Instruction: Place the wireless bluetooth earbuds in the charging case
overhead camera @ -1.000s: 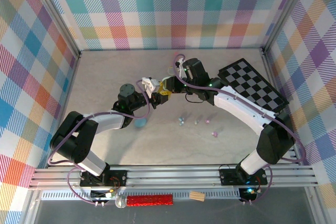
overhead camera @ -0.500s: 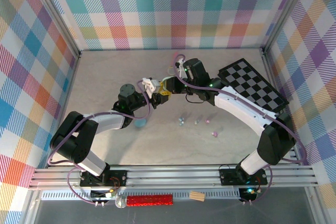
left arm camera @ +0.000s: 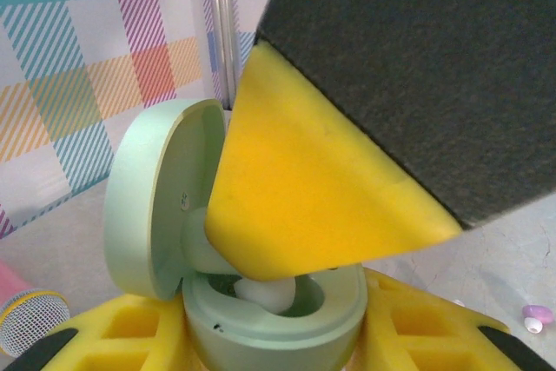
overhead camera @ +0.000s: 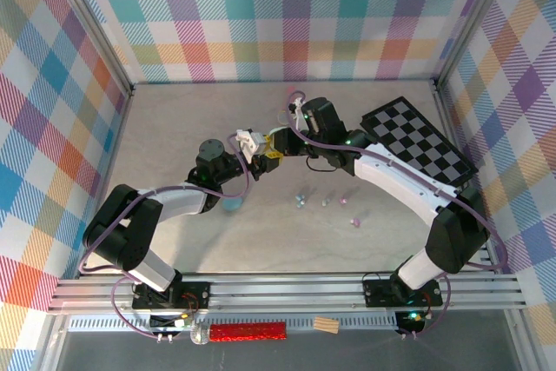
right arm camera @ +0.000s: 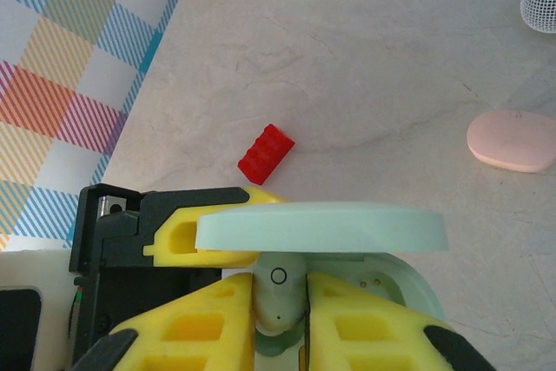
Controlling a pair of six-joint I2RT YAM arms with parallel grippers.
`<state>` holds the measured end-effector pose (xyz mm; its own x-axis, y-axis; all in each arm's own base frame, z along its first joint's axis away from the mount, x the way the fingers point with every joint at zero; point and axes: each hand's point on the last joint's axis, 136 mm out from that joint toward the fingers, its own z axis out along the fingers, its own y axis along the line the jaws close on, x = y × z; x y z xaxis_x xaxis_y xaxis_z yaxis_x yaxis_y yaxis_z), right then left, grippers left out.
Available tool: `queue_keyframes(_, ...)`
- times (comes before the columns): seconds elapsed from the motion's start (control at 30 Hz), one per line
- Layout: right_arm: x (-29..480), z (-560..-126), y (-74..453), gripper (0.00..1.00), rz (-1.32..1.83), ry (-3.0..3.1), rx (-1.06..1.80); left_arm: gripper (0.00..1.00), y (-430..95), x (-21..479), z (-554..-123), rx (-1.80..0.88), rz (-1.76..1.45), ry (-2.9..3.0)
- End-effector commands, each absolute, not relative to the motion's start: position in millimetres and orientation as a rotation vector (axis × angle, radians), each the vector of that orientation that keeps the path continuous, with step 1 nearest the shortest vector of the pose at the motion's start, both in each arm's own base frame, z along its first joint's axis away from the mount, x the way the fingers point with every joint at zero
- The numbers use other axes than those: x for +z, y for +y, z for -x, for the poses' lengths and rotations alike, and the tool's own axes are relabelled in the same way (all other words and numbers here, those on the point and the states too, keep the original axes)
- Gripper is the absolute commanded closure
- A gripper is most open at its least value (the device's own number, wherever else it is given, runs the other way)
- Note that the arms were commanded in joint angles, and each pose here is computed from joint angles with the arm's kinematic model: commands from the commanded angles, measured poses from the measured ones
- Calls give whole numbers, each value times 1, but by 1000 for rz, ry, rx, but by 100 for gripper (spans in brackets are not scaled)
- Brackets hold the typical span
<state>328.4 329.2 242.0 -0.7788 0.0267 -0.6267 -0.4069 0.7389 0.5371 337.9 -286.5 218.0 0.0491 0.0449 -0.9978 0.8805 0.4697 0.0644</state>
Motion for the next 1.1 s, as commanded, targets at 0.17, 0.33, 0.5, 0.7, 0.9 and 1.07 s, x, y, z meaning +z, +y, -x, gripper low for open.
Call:
queue_keyframes(0.17, 232, -309, 327, 79, 307, 2393, 883, 63, -289, 252, -340, -749, -866, 1279)
queue_keyframes(0.33, 231, -309, 323, 79, 297, 2401, 855, 63, -287, 252, -342, -734, -853, 1283)
queue_keyframes(0.5, 231, -311, 322, 75, 298, 2402, 838, 63, -287, 252, -340, -737, -860, 1277)
queue_keyframes(0.7, 239, -315, 322, 70, 301, 2376, 832, 63, -287, 253, -339, -737, -863, 1271)
queue_keyframes(0.9, 249, -316, 320, 68, 302, 2343, 825, 63, -287, 253, -339, -735, -859, 1267)
queue_keyframes(1.07, 270, -311, 321, 63, 338, 2249, 888, 63, -286, 251, -341, -730, -850, 1270)
